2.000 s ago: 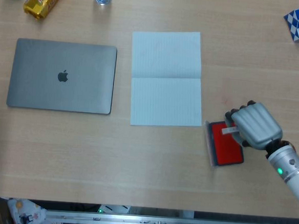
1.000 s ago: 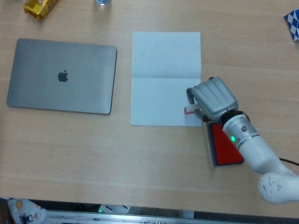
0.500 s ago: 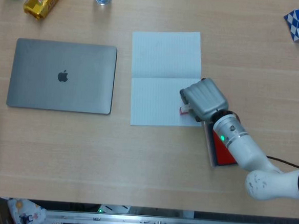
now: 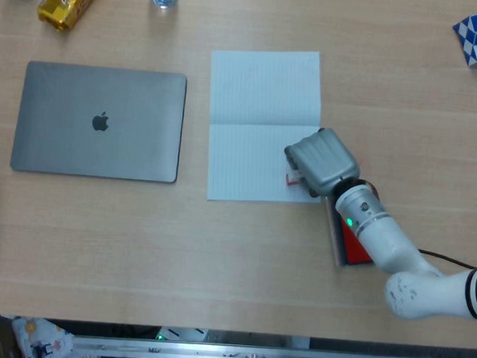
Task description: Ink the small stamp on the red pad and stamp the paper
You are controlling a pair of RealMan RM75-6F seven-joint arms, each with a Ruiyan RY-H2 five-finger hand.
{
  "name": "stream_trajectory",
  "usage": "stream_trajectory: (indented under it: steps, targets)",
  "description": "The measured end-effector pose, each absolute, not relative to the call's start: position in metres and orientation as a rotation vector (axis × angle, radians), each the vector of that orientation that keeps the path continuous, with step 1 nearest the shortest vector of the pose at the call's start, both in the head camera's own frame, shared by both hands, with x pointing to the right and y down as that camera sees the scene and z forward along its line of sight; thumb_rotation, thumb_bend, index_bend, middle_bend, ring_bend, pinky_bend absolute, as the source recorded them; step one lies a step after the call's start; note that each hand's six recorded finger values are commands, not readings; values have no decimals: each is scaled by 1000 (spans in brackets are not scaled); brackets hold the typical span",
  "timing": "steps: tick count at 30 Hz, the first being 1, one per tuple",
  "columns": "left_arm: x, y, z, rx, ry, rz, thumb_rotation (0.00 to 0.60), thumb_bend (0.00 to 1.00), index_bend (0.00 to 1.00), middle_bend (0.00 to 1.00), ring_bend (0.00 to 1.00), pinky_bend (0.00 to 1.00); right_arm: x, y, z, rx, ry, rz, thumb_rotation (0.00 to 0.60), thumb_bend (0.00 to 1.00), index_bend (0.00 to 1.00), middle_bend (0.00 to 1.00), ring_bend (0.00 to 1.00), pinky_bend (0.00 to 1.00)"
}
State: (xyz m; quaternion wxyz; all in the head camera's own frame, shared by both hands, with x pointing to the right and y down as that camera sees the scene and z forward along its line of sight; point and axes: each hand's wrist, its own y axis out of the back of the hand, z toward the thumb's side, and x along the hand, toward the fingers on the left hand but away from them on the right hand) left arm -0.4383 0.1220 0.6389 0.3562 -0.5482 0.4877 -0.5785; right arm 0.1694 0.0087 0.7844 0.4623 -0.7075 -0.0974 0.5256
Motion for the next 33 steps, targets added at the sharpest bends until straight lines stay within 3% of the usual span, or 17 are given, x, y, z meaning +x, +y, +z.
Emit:
stream_trajectory:
  steps: [24, 33]
  targets:
    - [-440, 123, 639, -1412, 1265, -1496, 600, 208, 91, 0, 13, 0, 168, 13, 786, -1718, -218, 1290, 600, 371, 776, 678, 555, 433]
    - [-438, 122, 638, -1416, 1263, -1488, 600, 208, 90, 0, 13, 0, 172, -4, 763, -1733, -303, 1271, 600, 370, 776, 678, 555, 433]
